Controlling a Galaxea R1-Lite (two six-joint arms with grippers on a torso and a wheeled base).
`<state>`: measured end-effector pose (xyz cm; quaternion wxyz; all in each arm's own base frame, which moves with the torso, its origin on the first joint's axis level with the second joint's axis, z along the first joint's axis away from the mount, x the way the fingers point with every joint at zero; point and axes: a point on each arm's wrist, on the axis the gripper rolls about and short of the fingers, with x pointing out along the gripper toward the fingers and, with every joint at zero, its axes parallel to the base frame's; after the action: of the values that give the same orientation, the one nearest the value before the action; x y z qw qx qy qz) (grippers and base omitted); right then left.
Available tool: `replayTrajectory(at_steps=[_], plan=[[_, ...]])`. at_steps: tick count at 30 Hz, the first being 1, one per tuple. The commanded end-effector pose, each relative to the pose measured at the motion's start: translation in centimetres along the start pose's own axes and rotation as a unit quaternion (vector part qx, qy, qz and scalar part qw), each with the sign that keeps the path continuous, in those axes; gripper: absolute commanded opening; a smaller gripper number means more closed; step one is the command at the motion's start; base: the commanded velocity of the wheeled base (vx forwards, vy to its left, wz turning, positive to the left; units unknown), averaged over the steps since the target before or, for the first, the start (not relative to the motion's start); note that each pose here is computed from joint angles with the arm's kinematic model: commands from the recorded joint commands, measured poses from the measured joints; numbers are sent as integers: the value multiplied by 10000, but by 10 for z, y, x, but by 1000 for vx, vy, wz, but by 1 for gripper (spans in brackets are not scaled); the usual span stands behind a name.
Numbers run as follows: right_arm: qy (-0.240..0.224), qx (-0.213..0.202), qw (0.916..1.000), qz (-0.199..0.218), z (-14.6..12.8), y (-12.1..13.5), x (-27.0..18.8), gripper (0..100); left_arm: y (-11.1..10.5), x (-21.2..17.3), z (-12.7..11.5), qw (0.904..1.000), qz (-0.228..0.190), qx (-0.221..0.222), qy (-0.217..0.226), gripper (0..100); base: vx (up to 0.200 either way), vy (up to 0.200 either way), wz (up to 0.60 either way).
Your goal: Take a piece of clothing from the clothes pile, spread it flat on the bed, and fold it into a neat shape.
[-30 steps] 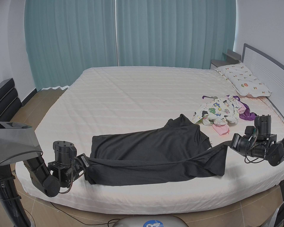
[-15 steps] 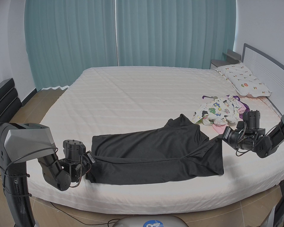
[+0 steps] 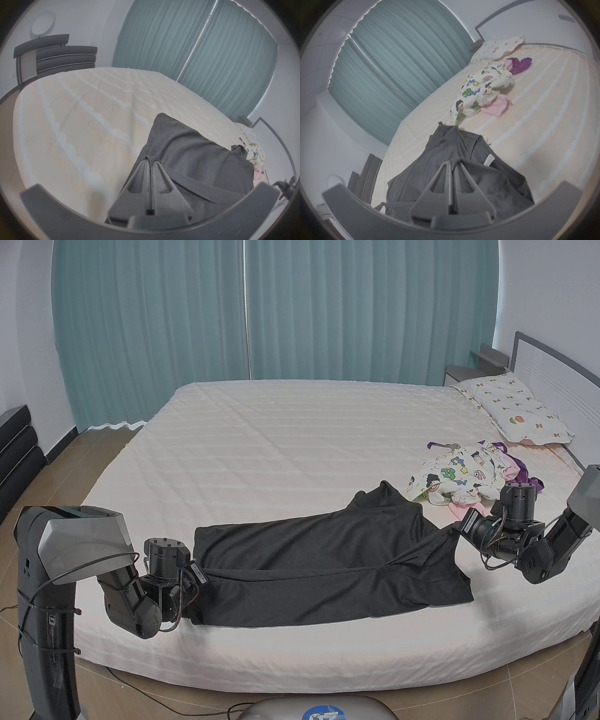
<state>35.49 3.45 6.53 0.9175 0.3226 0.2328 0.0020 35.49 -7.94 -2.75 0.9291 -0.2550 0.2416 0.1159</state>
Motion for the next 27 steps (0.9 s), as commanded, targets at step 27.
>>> replayTrajectory(at_steps=[27], plan=[[1555, 62, 9836, -913, -39, -21, -52, 0, 19, -70, 8, 9994, 116, -263, 168, 100, 0, 0, 0]])
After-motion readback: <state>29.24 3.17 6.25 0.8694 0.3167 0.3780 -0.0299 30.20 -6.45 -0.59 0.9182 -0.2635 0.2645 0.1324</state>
